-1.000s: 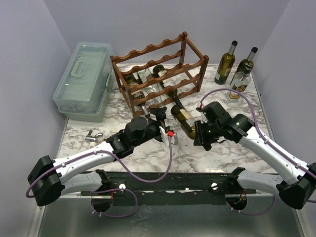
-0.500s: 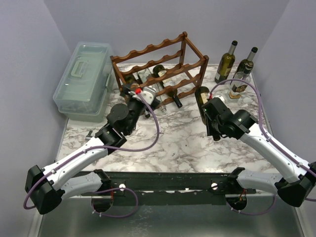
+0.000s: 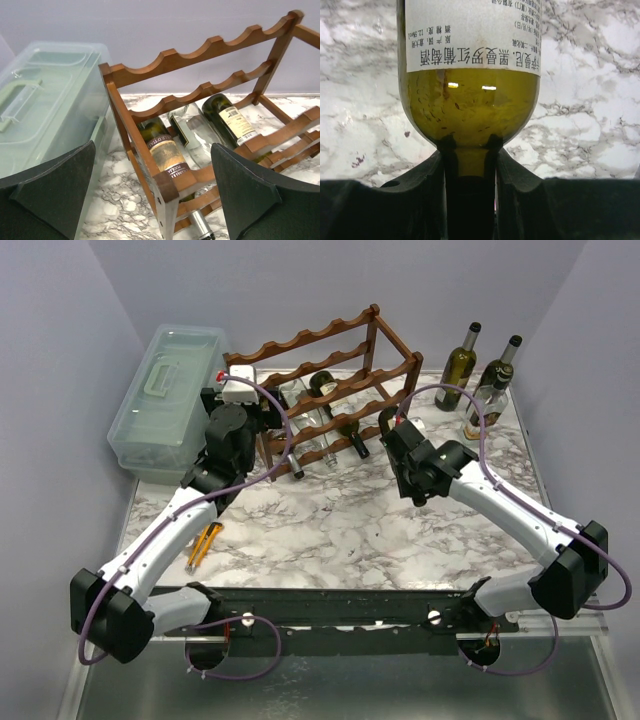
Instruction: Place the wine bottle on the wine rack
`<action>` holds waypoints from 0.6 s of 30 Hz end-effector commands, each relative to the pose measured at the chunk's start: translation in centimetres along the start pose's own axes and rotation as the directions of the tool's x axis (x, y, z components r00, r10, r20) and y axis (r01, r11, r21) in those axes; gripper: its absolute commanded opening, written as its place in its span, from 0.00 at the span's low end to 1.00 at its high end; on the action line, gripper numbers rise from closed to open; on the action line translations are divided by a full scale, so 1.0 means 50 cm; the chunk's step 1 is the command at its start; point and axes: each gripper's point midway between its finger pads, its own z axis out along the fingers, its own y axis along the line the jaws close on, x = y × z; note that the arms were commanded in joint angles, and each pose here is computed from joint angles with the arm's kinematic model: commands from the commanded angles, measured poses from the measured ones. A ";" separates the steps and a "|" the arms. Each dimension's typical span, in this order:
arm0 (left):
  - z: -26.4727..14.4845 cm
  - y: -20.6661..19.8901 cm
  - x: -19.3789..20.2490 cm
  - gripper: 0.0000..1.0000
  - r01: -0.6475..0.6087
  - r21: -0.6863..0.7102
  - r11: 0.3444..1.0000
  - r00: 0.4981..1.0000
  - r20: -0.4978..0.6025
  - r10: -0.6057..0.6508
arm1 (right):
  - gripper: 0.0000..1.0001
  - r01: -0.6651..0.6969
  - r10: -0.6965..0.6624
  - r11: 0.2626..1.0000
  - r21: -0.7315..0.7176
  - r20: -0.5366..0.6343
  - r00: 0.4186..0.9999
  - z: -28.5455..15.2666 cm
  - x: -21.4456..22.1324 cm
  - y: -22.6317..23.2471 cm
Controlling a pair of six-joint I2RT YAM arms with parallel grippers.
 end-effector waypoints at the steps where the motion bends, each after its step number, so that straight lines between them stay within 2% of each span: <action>1: 0.020 0.015 0.055 0.98 0.070 -0.017 0.997 0.990 -0.118 -0.072 | 0.01 -0.108 0.105 0.994 0.004 0.178 0.978 -0.010 -0.112 -0.018; 5: 0.027 0.020 0.066 0.88 0.045 -0.019 0.999 0.990 -0.132 -0.047 | 0.01 -0.136 0.141 0.990 -0.045 0.143 0.980 0.023 -0.101 -0.027; 12: 0.032 -0.002 0.093 0.62 0.036 0.035 0.999 0.985 -0.168 -0.029 | 0.01 -0.157 0.166 0.985 -0.077 0.120 0.979 0.052 -0.102 -0.026; 18: 0.039 -0.008 0.112 0.54 0.016 0.048 0.999 0.981 -0.194 -0.006 | 0.01 -0.145 0.156 0.984 -0.103 0.103 0.982 0.075 -0.109 -0.008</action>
